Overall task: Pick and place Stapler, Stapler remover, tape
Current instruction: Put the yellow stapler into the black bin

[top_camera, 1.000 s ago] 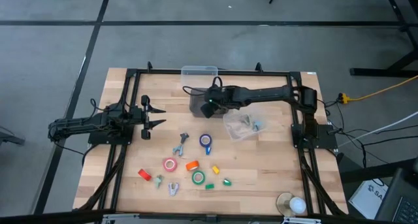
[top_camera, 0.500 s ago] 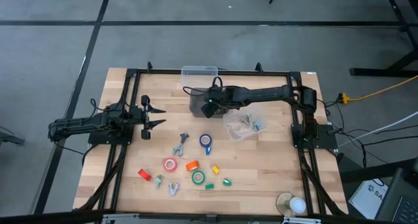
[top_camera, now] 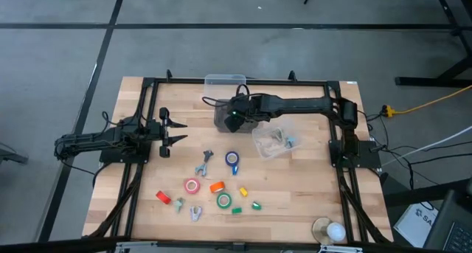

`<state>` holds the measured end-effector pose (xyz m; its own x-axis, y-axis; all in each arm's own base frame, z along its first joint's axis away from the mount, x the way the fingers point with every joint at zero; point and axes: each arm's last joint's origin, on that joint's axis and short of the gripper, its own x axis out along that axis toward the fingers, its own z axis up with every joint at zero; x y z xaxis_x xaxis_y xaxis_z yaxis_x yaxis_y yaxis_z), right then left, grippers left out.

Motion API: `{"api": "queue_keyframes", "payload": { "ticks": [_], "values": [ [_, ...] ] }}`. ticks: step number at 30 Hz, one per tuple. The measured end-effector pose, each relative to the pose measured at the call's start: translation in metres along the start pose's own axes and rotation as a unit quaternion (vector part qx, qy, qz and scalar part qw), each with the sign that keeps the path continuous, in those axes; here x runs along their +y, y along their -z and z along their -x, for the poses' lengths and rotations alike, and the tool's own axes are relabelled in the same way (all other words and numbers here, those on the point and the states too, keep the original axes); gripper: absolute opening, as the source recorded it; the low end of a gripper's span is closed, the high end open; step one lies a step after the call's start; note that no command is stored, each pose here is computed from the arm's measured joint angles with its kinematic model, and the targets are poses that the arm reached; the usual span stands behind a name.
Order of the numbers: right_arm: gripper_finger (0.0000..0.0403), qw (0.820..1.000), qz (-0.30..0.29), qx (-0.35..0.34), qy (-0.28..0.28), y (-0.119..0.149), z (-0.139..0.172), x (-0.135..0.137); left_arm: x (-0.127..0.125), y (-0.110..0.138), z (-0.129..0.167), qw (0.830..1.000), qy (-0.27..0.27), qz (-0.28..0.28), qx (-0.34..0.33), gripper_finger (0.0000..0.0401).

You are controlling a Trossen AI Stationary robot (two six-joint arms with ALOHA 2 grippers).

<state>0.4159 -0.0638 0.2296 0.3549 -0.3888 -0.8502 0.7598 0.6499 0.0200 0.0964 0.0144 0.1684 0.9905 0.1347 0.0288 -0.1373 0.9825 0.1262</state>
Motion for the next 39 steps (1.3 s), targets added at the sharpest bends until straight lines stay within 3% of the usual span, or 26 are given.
{"api": "queue_keyframes", "payload": {
  "ticks": [15,28,34,39],
  "values": [
    [0.0216,0.997,0.048,0.002,-0.052,0.038,0.046,0.057,0.0,0.0,0.0,1.0,0.0,0.0,0.0,0.0169],
    [0.0216,0.986,0.124,0.019,-0.114,0.111,0.09,0.108,0.0,0.0,0.0,1.0,0.0,0.0,0.0,0.0169],
    [0.0216,0.972,0.17,0.069,-0.144,0.144,0.107,0.12,0.0,0.0,0.0,1.0,0.0,0.0,0.0,0.0169],
    [0.0216,0.963,0.211,0.097,-0.138,0.168,0.119,0.122,0.0,0.0,0.0,1.0,0.0,0.0,0.0,0.0169]
  ]
}}
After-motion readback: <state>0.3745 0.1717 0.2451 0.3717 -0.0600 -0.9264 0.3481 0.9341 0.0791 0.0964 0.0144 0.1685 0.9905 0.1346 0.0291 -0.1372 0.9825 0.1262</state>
